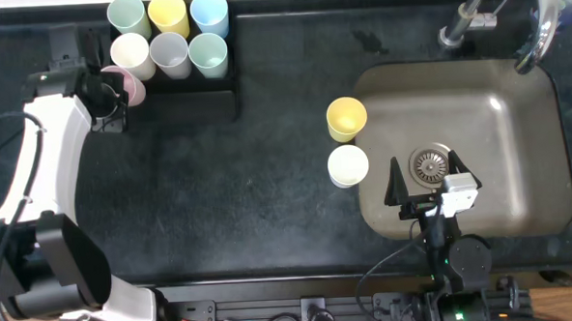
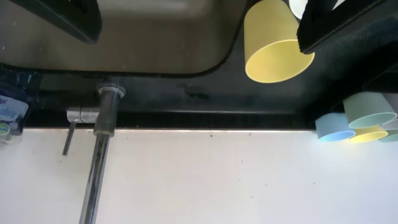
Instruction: Store Cups
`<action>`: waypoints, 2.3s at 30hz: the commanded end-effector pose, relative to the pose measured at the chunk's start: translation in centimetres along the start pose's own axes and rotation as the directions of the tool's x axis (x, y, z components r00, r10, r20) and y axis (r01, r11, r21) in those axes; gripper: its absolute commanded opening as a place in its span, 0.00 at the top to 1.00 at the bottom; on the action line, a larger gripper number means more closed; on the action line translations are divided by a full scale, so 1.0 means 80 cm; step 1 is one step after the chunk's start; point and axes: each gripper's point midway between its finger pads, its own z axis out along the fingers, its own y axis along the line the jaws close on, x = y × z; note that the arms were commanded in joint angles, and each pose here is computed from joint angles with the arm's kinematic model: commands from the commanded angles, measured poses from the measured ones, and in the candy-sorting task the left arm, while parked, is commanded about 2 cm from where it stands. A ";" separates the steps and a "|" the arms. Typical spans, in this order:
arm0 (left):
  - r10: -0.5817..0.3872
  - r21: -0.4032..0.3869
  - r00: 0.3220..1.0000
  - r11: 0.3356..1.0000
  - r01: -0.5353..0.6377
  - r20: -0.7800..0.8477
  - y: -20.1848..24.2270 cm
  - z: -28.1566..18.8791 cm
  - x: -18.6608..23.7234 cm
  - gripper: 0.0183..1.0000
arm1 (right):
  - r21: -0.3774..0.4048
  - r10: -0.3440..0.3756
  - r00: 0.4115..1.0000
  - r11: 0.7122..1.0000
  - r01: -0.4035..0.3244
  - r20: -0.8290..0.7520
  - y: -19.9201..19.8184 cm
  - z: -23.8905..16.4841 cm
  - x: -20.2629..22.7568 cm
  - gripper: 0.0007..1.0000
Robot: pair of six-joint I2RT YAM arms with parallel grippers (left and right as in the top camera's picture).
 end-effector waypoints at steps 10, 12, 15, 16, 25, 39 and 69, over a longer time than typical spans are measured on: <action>0.350 -0.019 0.937 0.937 -0.350 0.000 0.001 0.017 0.003 0.98 | -0.006 -0.003 1.000 1.000 0.003 0.002 0.001 0.000 0.004 0.00; 0.504 0.003 0.864 0.864 -0.504 0.015 -0.008 0.017 0.001 0.98 | -0.006 -0.003 1.000 1.000 0.003 0.002 0.001 0.000 0.004 0.00; 0.642 0.011 0.766 0.766 -0.643 0.029 -0.013 0.016 0.000 0.98 | -0.006 -0.003 1.000 1.000 0.003 0.001 0.001 0.000 0.004 0.00; 0.667 0.008 0.744 0.745 -0.667 0.029 -0.013 0.017 -0.001 0.98 | -0.006 -0.003 1.000 1.000 0.003 0.001 0.001 0.000 0.004 0.00; 0.811 -0.033 0.584 0.585 -0.810 0.036 -0.009 0.019 -0.010 0.98 | -0.006 -0.003 1.000 1.000 0.003 0.001 0.001 0.000 0.004 0.00; 0.822 -0.085 0.569 0.567 -0.819 -0.002 0.010 0.033 -0.035 0.98 | -0.006 -0.003 1.000 1.000 0.003 0.001 0.001 0.000 0.004 0.00; 0.825 0.040 0.520 0.525 -0.850 0.223 -0.016 -0.105 -0.042 0.35 | -0.006 -0.003 1.000 1.000 0.003 0.001 0.001 0.000 0.004 0.00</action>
